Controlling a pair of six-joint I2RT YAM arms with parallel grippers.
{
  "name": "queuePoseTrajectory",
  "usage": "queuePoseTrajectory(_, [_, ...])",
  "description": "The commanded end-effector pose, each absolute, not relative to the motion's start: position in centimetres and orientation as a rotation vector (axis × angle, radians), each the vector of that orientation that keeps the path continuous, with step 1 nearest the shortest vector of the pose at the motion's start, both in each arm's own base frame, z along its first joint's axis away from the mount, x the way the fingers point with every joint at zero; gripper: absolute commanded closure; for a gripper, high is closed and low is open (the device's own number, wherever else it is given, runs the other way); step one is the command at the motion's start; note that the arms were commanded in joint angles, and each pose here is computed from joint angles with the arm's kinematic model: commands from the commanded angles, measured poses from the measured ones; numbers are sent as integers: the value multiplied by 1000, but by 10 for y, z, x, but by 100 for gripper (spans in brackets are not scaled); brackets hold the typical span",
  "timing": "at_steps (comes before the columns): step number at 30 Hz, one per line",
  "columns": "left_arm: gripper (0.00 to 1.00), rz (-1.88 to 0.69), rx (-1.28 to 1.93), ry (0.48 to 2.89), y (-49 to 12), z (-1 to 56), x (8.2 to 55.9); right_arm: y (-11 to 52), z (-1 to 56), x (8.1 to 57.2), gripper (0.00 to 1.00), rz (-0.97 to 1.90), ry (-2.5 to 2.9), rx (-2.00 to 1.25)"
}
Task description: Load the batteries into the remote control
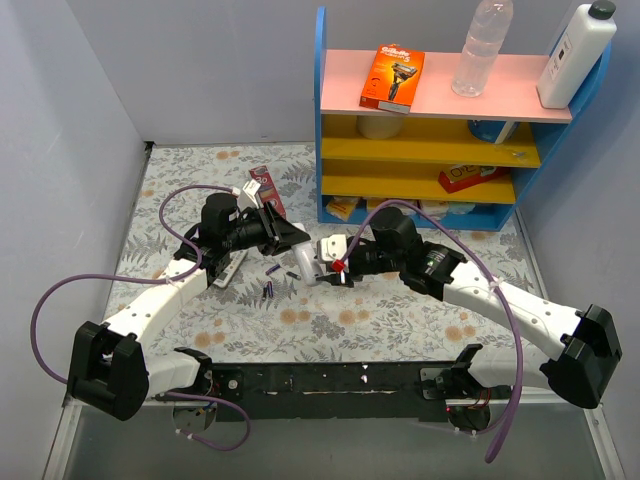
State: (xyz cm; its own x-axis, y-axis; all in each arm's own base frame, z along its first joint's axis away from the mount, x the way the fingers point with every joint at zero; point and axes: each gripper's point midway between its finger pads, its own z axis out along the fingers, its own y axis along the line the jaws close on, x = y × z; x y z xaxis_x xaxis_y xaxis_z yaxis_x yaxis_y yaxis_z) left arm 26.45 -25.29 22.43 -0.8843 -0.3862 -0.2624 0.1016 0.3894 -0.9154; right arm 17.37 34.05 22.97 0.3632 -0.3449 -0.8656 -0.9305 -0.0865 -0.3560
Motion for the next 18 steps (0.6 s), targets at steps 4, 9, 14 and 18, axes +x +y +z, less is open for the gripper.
queuePoseTrajectory(4, [100, -1558, -170, 2162, -258, 253, 261, 350, 250, 179, 51, 720, 1095, -1614])
queuePoseTrajectory(9, [100, -1565, -154, 2157, -258, 256, 260, 350, 248, 180, 53, 719, 1104, -1613])
queuePoseTrajectory(14, [100, -1571, -142, 2158, -258, 258, 259, 350, 245, 183, 55, 700, 1111, -1609])
queuePoseTrajectory(18, [100, -1586, -128, 2165, -260, 258, 256, 348, 241, 185, 58, 682, 1122, -1608])
